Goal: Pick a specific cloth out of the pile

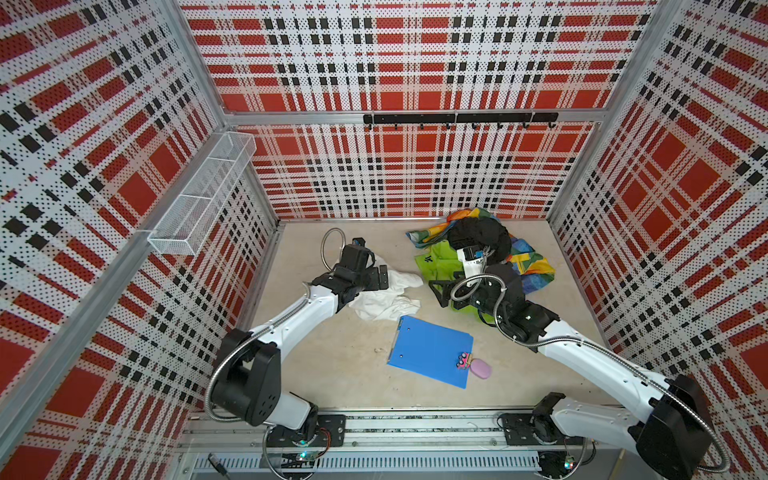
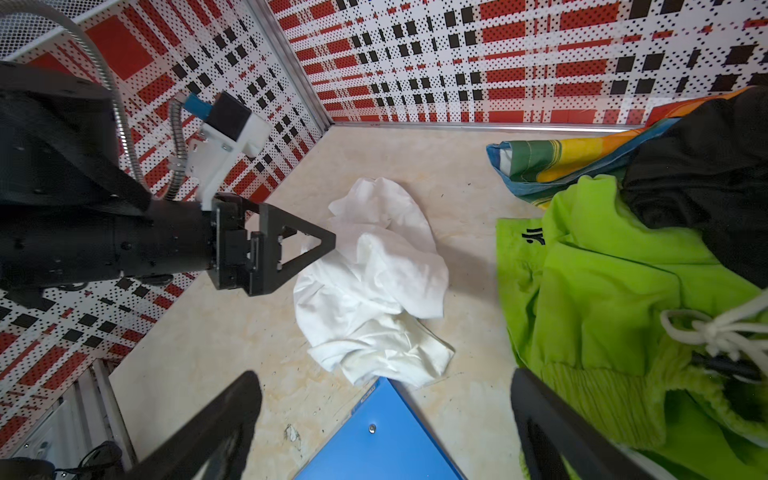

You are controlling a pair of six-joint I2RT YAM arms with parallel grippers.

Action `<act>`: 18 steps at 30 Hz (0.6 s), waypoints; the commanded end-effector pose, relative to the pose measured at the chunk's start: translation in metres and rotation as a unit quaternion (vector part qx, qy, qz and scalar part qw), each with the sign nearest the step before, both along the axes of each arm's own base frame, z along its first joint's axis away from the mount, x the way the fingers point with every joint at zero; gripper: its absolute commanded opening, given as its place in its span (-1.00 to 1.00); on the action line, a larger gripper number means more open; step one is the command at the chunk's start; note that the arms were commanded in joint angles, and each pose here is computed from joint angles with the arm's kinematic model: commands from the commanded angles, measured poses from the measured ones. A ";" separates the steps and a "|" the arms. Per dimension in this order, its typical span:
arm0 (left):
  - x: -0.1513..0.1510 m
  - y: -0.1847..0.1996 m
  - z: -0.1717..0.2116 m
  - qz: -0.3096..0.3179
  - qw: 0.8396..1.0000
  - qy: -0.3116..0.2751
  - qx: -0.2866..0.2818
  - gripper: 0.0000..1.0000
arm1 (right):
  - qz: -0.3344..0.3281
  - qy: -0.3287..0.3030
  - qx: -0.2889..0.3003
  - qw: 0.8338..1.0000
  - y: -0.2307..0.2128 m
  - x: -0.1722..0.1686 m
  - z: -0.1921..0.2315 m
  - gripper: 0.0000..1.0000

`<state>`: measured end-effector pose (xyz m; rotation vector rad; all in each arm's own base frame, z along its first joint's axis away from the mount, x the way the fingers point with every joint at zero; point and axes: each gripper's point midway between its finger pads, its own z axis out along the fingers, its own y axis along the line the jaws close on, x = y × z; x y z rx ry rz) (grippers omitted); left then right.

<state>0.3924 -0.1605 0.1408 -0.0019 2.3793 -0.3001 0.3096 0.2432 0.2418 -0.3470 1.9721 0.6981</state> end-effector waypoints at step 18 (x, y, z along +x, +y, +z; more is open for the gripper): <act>0.063 0.046 -0.113 0.110 0.991 0.069 -0.027 0.98 | -0.005 -0.008 -0.022 1.000 -0.029 -0.032 0.002 0.96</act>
